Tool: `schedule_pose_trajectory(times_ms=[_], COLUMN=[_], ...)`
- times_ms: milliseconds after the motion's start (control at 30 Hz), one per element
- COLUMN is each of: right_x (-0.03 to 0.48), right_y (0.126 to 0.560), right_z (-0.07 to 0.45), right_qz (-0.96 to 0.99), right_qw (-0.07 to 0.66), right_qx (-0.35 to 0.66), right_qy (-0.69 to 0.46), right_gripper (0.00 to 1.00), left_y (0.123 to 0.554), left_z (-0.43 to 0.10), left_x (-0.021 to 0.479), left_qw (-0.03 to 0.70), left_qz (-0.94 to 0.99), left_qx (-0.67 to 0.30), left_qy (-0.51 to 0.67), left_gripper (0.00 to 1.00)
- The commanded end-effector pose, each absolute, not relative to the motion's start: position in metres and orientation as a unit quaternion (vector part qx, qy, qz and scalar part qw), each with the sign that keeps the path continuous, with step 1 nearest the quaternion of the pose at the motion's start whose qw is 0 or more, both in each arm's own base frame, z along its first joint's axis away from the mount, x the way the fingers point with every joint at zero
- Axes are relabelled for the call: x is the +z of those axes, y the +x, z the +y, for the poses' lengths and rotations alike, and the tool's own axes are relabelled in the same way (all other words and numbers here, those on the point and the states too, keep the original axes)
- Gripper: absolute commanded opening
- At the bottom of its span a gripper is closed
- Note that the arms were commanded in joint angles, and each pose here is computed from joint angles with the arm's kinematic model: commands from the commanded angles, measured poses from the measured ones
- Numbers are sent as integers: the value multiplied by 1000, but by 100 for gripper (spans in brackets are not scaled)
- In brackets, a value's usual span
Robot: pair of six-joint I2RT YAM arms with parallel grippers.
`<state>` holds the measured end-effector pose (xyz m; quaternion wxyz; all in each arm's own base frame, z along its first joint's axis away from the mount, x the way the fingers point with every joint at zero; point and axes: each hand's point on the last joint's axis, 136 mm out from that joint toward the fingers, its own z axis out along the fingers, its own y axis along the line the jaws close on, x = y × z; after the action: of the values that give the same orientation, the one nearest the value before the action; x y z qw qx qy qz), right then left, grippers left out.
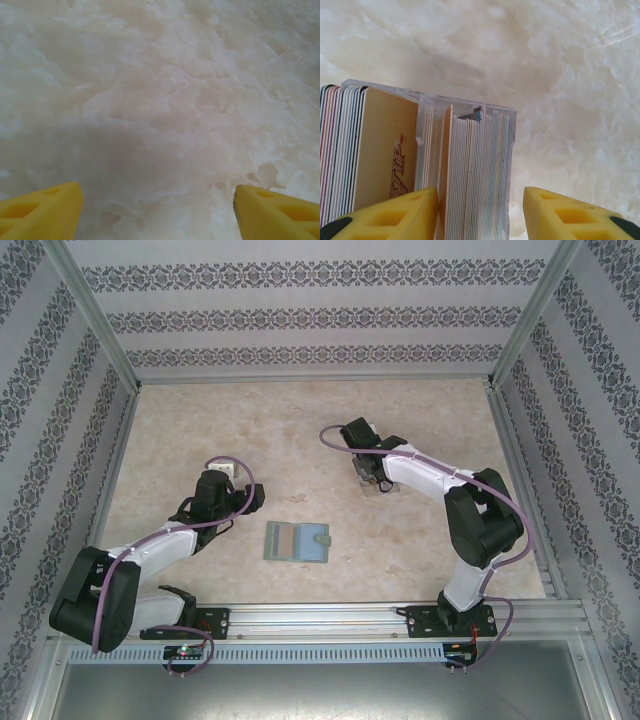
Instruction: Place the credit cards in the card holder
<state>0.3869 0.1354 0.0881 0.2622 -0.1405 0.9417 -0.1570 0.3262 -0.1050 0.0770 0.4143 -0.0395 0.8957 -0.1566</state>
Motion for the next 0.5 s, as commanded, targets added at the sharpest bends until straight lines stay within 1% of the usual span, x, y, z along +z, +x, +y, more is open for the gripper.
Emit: schedule_pose_trajectory(times_ms=[0, 233, 400, 433, 467], right_x=[97, 99, 102, 101, 102], right_y=[387, 385, 383, 384, 384], right_z=[126, 129, 129, 128, 128], right_qz=[937, 937, 934, 934, 935], right_qw=[274, 276, 281, 281, 279], right_qx=[-174, -170, -173, -174, -174], right_qy=[-128, -133, -136, -134, -134], right_gripper=[49, 45, 45, 44, 40], left_y=[333, 333, 335, 335, 334], left_z=[-111, -113, -114, -115, -115], left_x=[85, 81, 80, 79, 78], left_qw=[421, 412, 408, 406, 404], left_qz=[892, 896, 899, 899, 900], left_qx=[-161, -162, -160, -163, -162], left_qy=[-33, -30, -28, -27, -27], left_gripper=[80, 80, 80, 80, 80])
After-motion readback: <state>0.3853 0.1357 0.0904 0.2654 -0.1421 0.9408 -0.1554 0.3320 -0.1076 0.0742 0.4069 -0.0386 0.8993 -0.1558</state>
